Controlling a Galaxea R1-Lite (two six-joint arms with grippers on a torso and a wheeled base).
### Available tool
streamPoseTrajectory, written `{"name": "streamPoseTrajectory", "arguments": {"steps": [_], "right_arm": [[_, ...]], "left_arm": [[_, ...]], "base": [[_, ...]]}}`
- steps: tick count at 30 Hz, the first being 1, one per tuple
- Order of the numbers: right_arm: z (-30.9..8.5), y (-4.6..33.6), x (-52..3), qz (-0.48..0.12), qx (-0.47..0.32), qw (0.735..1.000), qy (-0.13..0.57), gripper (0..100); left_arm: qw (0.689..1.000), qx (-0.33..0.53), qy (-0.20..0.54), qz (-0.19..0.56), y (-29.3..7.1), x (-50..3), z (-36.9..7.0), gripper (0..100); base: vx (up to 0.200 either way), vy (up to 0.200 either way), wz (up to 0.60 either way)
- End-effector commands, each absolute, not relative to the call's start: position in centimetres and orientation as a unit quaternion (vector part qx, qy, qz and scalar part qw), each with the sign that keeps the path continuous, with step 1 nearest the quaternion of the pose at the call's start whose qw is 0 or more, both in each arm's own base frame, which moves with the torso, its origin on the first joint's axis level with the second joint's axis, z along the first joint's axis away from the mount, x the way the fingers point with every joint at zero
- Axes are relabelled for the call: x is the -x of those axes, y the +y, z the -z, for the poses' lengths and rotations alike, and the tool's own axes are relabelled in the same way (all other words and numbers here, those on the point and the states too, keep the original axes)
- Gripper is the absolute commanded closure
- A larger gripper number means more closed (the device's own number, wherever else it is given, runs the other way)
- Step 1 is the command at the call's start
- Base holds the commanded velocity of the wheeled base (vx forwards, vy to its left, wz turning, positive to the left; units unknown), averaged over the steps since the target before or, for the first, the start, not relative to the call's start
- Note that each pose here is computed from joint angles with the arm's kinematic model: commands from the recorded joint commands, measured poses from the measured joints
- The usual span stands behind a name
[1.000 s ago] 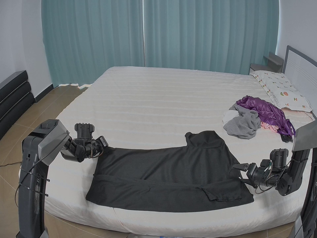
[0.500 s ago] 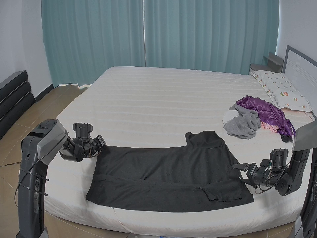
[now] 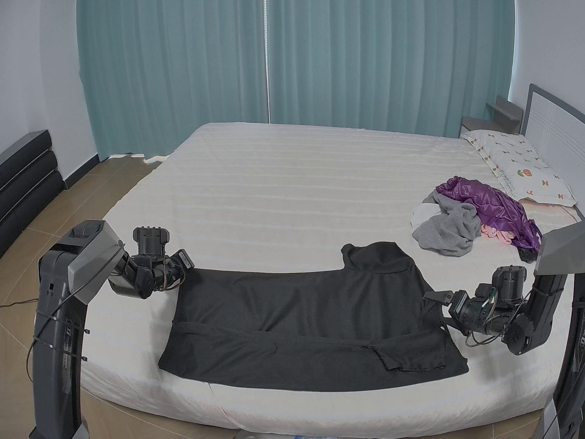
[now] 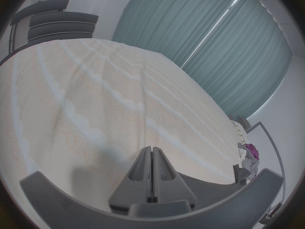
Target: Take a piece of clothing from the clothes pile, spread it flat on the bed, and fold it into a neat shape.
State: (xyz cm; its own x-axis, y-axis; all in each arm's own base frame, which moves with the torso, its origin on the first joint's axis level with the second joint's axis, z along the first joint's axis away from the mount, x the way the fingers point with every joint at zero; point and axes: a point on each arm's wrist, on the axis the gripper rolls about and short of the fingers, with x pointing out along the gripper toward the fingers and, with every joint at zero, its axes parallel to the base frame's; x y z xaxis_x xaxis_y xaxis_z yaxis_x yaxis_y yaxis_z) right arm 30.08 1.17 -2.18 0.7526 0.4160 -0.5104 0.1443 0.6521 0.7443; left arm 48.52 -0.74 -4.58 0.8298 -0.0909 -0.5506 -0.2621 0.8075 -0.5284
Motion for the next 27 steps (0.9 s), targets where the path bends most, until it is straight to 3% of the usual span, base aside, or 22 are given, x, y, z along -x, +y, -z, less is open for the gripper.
{"name": "streamPoseTrajectory", "arguments": {"steps": [1,5,10,19,27], "right_arm": [[1.2,3.0,-33.4,-0.086,-0.389,0.864,0.309,0],[1.4,5.2,-36.7,-0.064,-0.363,0.872,0.321,0],[3.4,7.5,-41.4,-0.048,-0.277,0.909,0.309,0],[5.6,7.6,-46.0,-0.048,-0.201,0.937,0.280,0],[6.7,7.8,-48.7,-0.047,-0.181,0.952,0.240,0]], "left_arm": [[0.905,0.309,0.290,-0.048,-0.8,-48.4,4.5,100],[0.904,0.309,0.291,-0.050,-0.8,-48.3,4.5,100],[0.902,0.308,0.298,-0.054,-0.8,-47.9,4.8,100],[0.902,0.307,0.299,-0.055,-0.8,-47.9,4.9,100],[0.901,0.307,0.301,-0.054,-0.8,-47.9,5.1,100]], "base": [[0.000,0.000,0.00],[0.000,0.000,0.00],[0.000,0.000,0.00],[0.000,0.000,0.00],[0.000,0.000,0.00]]}}
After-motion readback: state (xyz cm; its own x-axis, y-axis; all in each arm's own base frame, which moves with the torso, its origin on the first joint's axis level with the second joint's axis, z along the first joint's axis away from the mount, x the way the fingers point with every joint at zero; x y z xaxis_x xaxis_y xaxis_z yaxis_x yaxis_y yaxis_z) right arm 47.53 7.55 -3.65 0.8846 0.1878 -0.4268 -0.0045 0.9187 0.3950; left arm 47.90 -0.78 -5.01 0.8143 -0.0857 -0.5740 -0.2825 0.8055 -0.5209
